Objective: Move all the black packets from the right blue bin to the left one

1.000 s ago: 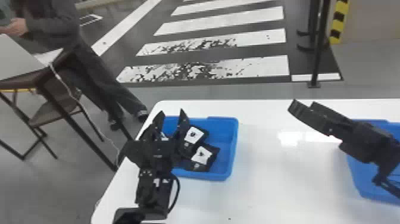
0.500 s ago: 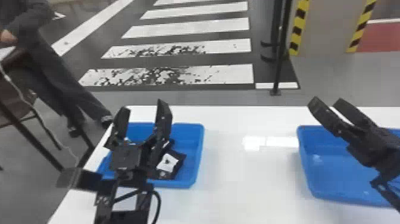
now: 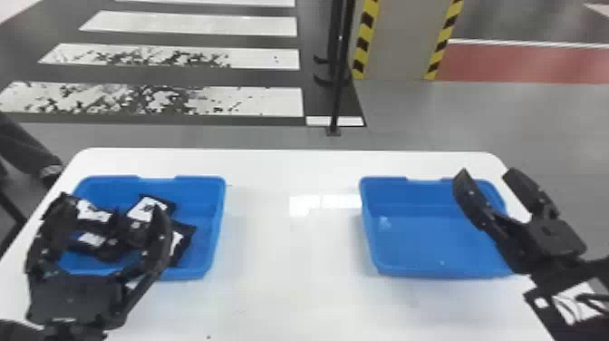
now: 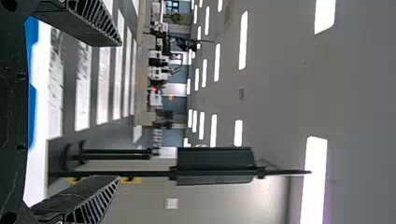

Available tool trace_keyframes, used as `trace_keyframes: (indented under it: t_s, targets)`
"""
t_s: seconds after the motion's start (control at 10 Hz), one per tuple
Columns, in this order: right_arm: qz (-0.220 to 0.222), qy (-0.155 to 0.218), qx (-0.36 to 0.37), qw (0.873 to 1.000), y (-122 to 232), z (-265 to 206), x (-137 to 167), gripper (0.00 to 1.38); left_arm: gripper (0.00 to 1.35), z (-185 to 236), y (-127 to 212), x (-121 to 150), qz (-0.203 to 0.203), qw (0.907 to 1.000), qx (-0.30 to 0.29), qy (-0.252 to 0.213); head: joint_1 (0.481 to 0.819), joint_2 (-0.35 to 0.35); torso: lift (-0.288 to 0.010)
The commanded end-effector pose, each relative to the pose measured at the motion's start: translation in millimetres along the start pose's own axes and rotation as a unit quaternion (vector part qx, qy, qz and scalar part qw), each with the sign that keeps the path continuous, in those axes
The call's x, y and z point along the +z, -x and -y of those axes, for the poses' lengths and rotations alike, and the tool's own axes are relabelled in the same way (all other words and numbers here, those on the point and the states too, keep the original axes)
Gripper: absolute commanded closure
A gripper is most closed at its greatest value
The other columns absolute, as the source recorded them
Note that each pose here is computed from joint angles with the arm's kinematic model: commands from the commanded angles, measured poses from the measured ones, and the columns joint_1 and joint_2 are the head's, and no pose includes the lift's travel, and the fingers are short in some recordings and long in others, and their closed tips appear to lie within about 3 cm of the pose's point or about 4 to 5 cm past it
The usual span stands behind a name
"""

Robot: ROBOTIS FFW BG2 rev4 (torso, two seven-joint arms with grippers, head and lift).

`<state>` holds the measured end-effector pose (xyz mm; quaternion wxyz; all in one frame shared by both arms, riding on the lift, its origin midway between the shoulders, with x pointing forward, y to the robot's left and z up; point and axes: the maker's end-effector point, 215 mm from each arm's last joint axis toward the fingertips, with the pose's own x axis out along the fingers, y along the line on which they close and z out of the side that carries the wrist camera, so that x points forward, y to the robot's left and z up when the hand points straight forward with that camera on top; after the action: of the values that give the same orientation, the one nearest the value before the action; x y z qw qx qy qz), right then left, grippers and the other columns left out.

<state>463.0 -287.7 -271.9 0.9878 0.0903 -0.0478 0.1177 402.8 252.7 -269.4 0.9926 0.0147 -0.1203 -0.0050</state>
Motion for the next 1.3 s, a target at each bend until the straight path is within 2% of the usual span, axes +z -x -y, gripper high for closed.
trace_keyframes:
  t_s: [0.0,0.1,0.3,0.5,0.7,1.2]
  targets:
    - [-0.056,0.031,0.001,0.998,21,-14,-26,0.17,0.00,-9,7,-9,-0.034,0.9975,0.003,-0.061,0.695,-0.049,-0.140]
    - [-0.079,0.033,0.009,0.996,29,-36,-37,0.17,0.00,-5,9,3,-0.030,0.9974,0.010,-0.064,0.695,-0.031,-0.140]
    - [-0.098,0.015,0.019,0.995,39,-59,-51,0.17,0.00,8,11,8,-0.028,0.9993,0.006,-0.025,0.695,0.003,-0.140]
    - [-0.097,0.016,0.018,0.995,37,-62,-50,0.17,0.00,10,13,-3,-0.047,0.9989,0.005,0.001,0.695,0.022,-0.140]
    - [-0.092,0.010,0.031,0.995,28,-73,-50,0.17,0.00,30,9,-1,-0.045,0.9986,-0.013,0.025,0.695,0.020,-0.140]
    - [-0.077,0.000,0.036,0.996,30,-82,-34,0.17,0.00,27,10,6,-0.034,0.9986,-0.007,0.041,0.695,0.016,-0.140]
